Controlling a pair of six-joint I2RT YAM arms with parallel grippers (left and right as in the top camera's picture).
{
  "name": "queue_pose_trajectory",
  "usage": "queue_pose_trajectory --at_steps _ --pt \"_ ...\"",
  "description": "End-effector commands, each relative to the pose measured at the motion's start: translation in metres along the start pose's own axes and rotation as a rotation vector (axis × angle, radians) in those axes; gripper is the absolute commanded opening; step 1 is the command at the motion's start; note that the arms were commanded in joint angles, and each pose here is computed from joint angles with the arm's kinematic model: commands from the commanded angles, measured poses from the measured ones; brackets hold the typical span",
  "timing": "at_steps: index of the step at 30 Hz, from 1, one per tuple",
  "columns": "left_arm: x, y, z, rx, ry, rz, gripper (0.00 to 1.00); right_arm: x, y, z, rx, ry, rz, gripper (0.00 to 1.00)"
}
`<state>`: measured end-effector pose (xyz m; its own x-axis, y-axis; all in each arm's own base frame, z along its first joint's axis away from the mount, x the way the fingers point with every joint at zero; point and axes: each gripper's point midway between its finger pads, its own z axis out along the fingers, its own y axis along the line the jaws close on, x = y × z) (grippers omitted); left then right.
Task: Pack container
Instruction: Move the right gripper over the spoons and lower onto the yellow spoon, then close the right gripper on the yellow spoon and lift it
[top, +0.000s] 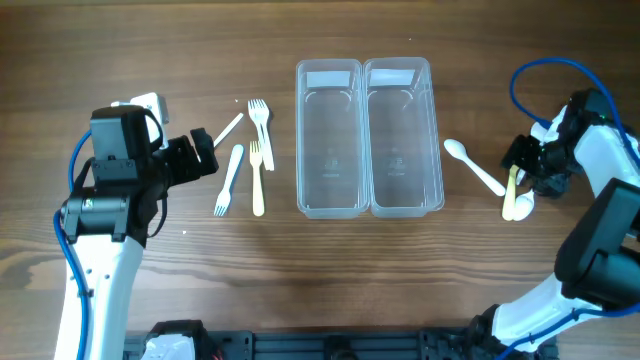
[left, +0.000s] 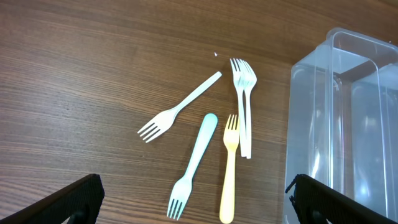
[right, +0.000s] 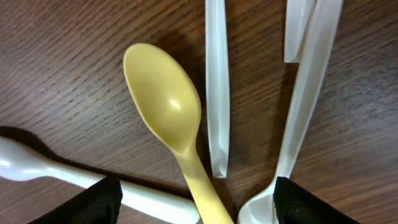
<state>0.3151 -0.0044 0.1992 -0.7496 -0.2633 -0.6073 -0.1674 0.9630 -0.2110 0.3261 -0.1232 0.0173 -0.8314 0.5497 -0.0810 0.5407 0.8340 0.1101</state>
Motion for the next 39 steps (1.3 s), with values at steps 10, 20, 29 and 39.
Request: queue_pose_trajectory --at_steps 10,20,29,39 --pt "-0.004 0.001 -0.003 -0.005 -0.006 0.014 1.00 0.018 0.004 0.035 0.080 0.097 -0.018 0.49" --pt "0.000 0.002 -0.003 -0.009 0.009 0.013 1.00 0.034 0.000 0.033 0.097 0.163 0.020 0.21" --pt "0.000 0.002 -0.003 -0.009 0.008 0.013 1.00 0.017 0.016 -0.038 0.022 -0.016 0.022 0.18" --pt "0.000 0.002 -0.003 -0.008 0.009 0.013 1.00 0.004 0.041 -0.166 -0.124 -0.419 -0.052 0.29"
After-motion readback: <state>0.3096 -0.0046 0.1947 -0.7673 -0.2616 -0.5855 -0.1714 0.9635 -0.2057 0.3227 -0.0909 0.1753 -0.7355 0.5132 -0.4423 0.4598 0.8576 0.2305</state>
